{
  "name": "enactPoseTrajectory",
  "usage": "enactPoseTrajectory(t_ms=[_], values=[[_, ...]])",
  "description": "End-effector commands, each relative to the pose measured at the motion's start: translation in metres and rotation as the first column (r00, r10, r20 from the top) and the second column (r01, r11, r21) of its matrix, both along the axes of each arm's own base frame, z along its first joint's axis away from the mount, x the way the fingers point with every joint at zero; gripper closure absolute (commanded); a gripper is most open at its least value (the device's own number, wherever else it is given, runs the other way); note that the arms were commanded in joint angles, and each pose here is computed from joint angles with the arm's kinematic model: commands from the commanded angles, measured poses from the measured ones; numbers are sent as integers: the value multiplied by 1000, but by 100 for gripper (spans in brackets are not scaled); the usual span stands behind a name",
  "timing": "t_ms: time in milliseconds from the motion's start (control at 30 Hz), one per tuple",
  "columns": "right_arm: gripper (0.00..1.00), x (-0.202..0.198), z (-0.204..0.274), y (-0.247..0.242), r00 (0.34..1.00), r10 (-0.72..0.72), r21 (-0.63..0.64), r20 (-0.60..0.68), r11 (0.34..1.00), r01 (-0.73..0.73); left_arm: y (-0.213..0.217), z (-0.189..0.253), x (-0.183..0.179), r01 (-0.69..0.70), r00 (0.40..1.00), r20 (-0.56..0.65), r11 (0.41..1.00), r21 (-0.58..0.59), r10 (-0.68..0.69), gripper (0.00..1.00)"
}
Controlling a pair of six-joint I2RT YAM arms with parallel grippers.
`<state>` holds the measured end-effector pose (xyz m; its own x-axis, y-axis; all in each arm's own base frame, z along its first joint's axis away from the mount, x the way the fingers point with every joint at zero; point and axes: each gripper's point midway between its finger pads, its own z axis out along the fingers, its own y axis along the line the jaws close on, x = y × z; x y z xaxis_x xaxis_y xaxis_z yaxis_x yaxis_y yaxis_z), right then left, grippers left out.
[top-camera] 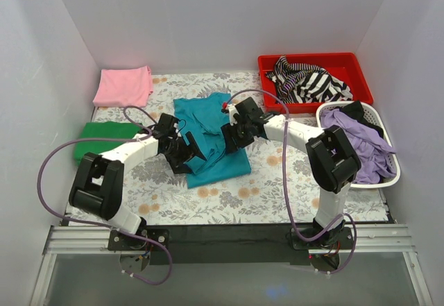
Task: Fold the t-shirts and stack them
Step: Fold the tshirt
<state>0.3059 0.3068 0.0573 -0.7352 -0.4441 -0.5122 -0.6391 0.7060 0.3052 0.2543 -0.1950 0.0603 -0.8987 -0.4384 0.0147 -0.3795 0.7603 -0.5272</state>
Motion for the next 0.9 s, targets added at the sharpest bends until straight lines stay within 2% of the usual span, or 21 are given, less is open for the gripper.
enactPoseTrajectory(t_ms=[0,167,533,867], values=[[39,14,10,14,999,11,41,35,999,-13,-1,-8,4,5,1000,9,1000,7,-5,27],[39,24,9,20,999,15,38,51,999,-17,-2,-9,18,-16,999,35,1000,23,15,27],[39,55,17,33,993,10,32,120,999,-14,4,29,68,-100,981,173,991,88,84,26],[38,79,16,30,985,-18,-16,169,1000,21,52,15,81,-220,969,158,952,213,189,26]])
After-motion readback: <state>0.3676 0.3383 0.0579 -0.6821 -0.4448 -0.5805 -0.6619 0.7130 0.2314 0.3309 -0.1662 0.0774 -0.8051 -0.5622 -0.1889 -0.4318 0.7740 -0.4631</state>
